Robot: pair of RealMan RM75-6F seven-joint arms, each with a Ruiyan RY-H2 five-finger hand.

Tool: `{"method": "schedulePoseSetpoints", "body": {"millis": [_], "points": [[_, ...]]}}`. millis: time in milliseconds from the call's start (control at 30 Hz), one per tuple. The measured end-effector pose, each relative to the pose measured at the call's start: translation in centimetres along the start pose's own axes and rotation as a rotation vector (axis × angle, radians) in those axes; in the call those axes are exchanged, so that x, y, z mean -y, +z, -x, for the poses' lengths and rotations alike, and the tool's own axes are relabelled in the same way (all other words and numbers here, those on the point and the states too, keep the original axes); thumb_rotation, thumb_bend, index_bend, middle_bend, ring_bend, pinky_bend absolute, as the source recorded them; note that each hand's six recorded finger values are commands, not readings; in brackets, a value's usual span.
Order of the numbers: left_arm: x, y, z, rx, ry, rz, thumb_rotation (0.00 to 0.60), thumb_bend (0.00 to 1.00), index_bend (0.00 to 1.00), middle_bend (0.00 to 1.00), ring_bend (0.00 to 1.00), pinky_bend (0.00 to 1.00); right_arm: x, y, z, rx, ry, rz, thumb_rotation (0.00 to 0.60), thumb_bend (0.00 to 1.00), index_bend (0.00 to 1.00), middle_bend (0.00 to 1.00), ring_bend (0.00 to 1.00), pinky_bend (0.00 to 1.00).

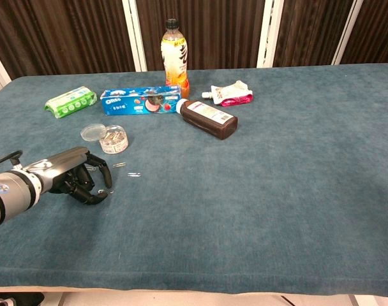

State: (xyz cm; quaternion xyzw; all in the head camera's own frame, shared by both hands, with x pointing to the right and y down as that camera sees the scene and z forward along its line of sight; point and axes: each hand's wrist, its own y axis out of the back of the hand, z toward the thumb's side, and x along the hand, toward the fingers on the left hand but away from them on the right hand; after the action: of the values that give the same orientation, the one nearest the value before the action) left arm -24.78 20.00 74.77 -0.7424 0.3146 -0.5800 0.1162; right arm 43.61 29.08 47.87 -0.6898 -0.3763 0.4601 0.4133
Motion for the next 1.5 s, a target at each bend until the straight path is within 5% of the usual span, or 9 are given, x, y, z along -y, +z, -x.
{"method": "schedulePoseSetpoints", "body": {"millis": [833, 1500], "points": [[0.0, -0.9, -0.5, 0.003, 0.021, -0.067, 0.600, 0.35, 0.53, 1.00, 1.00, 1.00, -0.3, -0.3, -0.2, 0.010, -0.010, 0.007, 0.600, 0.18, 0.00, 0.00, 0.00, 0.00], [0.3, -1.0, -0.6, -0.014, -0.029, -0.072, 0.600, 0.36, 0.60, 1.00, 1.00, 1.00, -0.2, -0.3, -0.2, 0.018, -0.010, 0.002, 0.600, 0.18, 0.00, 0.00, 0.00, 0.00]]}}
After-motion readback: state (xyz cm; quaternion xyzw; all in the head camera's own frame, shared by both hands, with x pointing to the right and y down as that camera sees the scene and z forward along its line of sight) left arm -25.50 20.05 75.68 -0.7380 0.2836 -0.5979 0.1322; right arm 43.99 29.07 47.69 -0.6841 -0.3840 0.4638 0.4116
